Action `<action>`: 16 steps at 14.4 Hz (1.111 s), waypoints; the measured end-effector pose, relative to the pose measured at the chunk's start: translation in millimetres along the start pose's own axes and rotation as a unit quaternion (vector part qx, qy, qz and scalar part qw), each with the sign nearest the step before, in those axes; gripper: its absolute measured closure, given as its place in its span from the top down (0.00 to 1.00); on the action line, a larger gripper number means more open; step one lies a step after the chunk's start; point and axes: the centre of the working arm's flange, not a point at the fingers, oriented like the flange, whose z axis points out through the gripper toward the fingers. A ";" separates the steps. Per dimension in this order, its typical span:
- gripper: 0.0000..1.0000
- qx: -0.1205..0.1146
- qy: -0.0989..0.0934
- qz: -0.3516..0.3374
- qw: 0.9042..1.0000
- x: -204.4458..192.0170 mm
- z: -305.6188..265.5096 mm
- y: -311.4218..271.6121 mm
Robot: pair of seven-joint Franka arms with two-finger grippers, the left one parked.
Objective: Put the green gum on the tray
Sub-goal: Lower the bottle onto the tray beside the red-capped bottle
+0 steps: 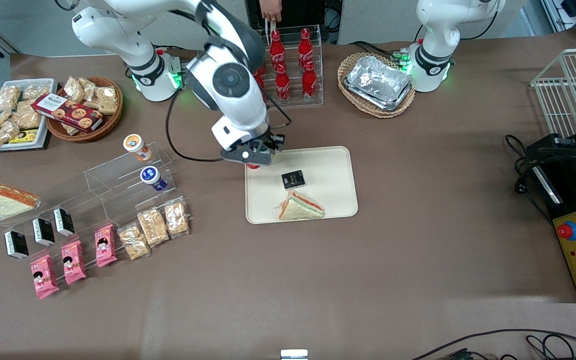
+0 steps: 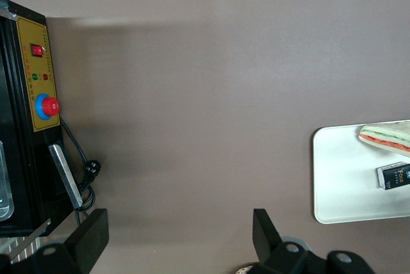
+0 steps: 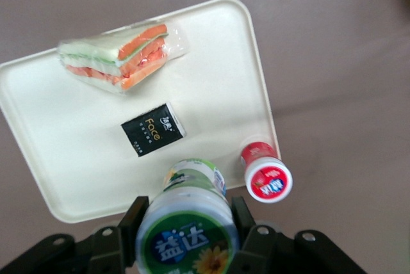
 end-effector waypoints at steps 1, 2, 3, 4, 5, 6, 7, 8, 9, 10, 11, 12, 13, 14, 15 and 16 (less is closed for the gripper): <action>0.59 -0.002 -0.002 -0.001 1.000 1.0 17.6 -2.0; 0.59 -0.004 -0.005 -0.001 1.000 2.2 33.8 -3.1; 0.59 -0.008 -0.010 -0.001 1.000 2.7 48.5 -3.9; 0.59 -0.011 -0.013 -0.003 1.000 2.0 61.3 -5.4; 0.59 -0.012 -0.013 -0.006 1.000 0.9 74.6 -7.2; 0.59 -0.012 -0.008 -0.011 1.000 0.4 88.9 -8.0; 0.59 -0.010 -0.002 -0.015 1.000 0.2 103.3 -7.4; 0.59 -0.006 0.004 -0.018 1.000 -0.4 117.5 -5.4; 0.59 -0.003 0.007 -0.020 1.000 -2.0 130.3 -2.6; 0.59 -0.002 0.010 -0.023 1.000 -4.7 140.9 -0.1; 0.59 -0.003 0.012 -0.028 1.000 -8.4 149.7 1.7; 0.59 -0.005 0.013 -0.034 0.999 -11.9 156.1 2.6; 0.59 -0.006 0.013 -0.036 0.999 -14.1 160.0 3.4; 0.59 -0.006 0.013 -0.036 0.999 -15.0 162.4 3.9; 0.59 -0.006 0.013 -0.037 0.999 -15.2 164.7 4.1; 0.59 -0.007 0.012 -0.036 0.999 -15.1 167.3 4.5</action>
